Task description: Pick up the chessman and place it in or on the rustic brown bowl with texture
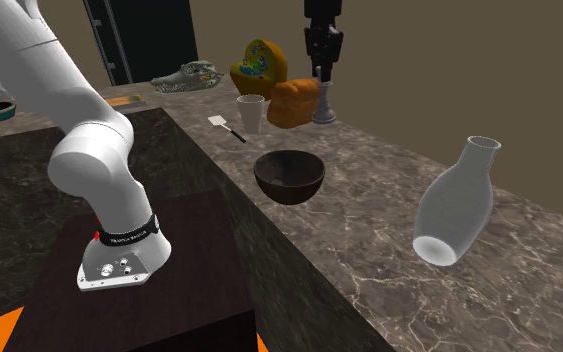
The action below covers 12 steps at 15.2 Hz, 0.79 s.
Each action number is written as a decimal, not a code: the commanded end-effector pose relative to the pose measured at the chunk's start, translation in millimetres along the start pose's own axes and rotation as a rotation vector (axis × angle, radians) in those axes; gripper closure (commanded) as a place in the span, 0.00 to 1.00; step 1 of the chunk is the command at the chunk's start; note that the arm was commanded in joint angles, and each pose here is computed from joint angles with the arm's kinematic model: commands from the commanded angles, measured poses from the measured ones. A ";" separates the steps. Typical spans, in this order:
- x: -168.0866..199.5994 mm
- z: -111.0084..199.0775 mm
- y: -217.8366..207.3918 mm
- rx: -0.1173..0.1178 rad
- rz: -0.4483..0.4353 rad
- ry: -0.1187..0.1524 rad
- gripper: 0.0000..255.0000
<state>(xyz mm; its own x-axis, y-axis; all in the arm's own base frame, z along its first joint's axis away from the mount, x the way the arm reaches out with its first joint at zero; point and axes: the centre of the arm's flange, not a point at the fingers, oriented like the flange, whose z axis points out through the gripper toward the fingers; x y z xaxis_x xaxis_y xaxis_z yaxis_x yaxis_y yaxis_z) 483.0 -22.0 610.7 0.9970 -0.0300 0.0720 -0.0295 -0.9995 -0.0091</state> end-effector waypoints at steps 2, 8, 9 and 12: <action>-34.9 -9.1 16.8 0.000 0.000 0.000 1.00; -95.4 -18.0 46.6 0.000 0.000 0.000 1.00; -95.8 -12.7 46.7 0.000 0.000 0.000 1.00; -96.9 3.1 46.8 0.000 0.000 0.000 1.00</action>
<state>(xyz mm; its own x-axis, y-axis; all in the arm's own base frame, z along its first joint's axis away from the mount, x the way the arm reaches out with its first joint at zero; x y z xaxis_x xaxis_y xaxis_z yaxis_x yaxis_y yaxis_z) 385.6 -67.2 605.6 0.9970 -0.0301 0.0711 -0.0295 -0.9995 -0.0096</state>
